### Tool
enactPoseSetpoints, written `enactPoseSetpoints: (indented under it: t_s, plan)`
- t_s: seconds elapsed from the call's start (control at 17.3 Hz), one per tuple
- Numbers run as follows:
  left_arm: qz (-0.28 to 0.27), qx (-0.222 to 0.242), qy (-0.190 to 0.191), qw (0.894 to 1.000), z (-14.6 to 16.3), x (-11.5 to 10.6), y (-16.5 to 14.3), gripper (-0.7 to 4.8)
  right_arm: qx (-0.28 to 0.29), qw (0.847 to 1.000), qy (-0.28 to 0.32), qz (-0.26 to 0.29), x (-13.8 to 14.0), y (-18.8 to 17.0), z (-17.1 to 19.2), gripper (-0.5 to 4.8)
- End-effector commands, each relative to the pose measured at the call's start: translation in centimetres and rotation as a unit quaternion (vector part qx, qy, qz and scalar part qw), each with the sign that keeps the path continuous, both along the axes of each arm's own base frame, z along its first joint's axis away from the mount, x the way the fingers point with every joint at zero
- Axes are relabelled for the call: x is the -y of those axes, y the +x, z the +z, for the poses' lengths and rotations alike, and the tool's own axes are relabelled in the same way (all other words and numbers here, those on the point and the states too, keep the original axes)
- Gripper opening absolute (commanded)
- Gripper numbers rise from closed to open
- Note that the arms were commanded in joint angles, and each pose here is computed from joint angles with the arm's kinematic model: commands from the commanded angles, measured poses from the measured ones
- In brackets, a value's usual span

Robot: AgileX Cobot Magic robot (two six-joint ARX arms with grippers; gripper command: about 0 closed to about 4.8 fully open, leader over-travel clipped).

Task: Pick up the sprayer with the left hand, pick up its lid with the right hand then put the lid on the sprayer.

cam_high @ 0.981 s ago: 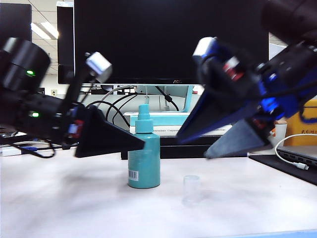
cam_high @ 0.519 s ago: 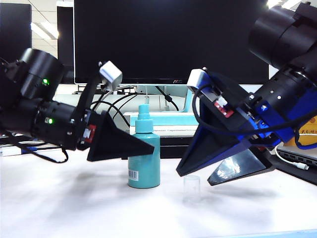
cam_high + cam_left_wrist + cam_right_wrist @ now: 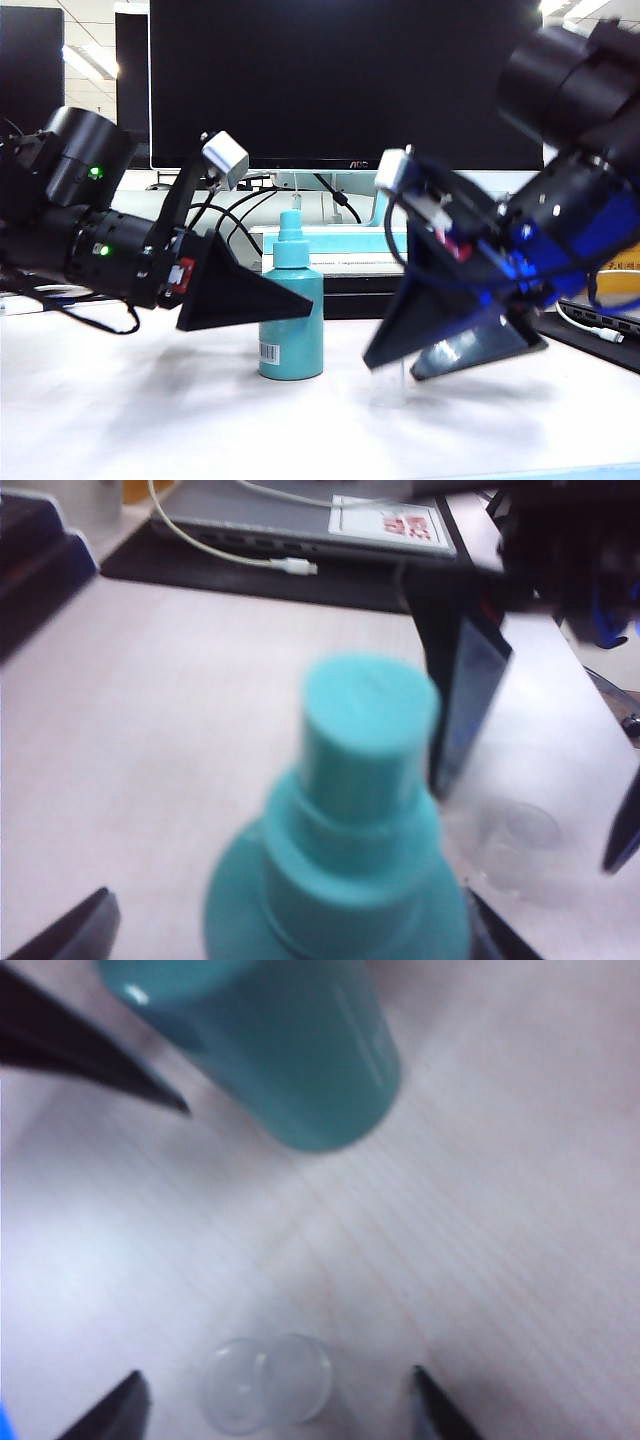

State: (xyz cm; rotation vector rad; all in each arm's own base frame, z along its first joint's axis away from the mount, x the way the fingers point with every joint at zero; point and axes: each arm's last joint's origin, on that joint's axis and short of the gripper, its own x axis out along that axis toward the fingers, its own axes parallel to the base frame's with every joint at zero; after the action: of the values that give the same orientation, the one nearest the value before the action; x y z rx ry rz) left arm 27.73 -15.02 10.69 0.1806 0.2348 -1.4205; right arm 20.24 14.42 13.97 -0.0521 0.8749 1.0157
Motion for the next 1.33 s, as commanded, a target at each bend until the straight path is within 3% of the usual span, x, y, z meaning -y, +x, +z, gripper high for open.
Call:
enactPoseSetpoints:
  t_s: [0.06, 0.12, 0.29, 0.35, 0.4, 0.58, 0.69, 0.87, 0.92, 0.98, 1.1, 1.15, 1.21, 1.33]
  plan:
    - [-0.008, 0.002, -0.004, 1.0, 0.1, 0.24, 0.0, 4.23, 0.0, 1.0, 0.0, 0.001, -0.19, 0.26, -0.39, 3.37]
    - [-0.008, 0.0, -0.003, 1.0, 0.08, 0.24, -0.01, 3.47, 0.002, 1.0, 0.001, 0.001, -0.21, 0.3, -0.38, 3.36]
    - [-0.006, 0.002, -0.003, 1.0, 0.09, 0.24, 0.0, 3.39, 0.001, 1.0, -0.001, 0.001, -0.22, 0.32, -0.48, 2.3]
    - [-0.006, 0.002, -0.003, 1.0, 0.09, 0.24, 0.0, 3.39, 0.004, 1.0, -0.005, -0.004, -0.2, 0.36, -0.51, 2.28]
    - [-0.006, 0.001, -0.003, 1.0, 0.09, 0.24, 0.0, 3.39, 0.008, 1.0, -0.008, -0.008, -0.19, 0.4, -0.5, 1.6]
    - [-0.006, 0.001, -0.003, 1.0, 0.08, 0.24, 0.0, 3.26, 0.019, 1.0, -0.005, -0.012, -0.26, 0.56, -0.37, 1.54]
    - [-0.006, 0.0, -0.002, 1.0, 0.06, 0.22, -0.01, 2.73, 0.029, 0.999, 0.001, -0.012, -0.35, 0.71, -0.2, 1.43]
    - [-0.006, 0.0, -0.002, 1.0, 0.06, 0.23, 0.0, 2.73, 0.035, 0.999, 0.004, -0.014, -0.4, 0.82, -0.09, 1.43]
    - [-0.006, 0.0, -0.002, 1.0, 0.06, 0.23, 0.0, 2.73, 0.035, 0.999, 0.005, -0.015, -0.41, 0.83, -0.08, 1.26]
    - [-0.005, -0.002, -0.002, 1.0, 0.03, 0.22, -0.01, 2.73, 0.038, 0.999, 0.007, -0.015, -0.43, 0.87, -0.03, 0.62]
    - [-0.005, -0.004, 0.0, 1.0, -0.01, 0.2, -0.04, 2.73, 0.045, 0.999, 0.012, -0.015, -0.49, 0.96, 0.09, 0.68]
    - [-0.005, -0.005, 0.0, 1.0, -0.02, 0.2, -0.04, 2.73, 0.048, 0.999, 0.013, -0.015, -0.51, 0.99, 0.13, 1.37]
    - [-0.006, -0.005, 0.0, 1.0, -0.03, 0.2, -0.04, 2.73, 0.047, 0.999, 0.013, -0.015, -0.5, 0.98, 0.14, 2.39]
    - [-0.006, -0.006, 0.0, 1.0, -0.04, 0.2, -0.05, 2.73, 0.042, 0.999, 0.009, -0.017, -0.45, 0.92, 0.05, 2.55]
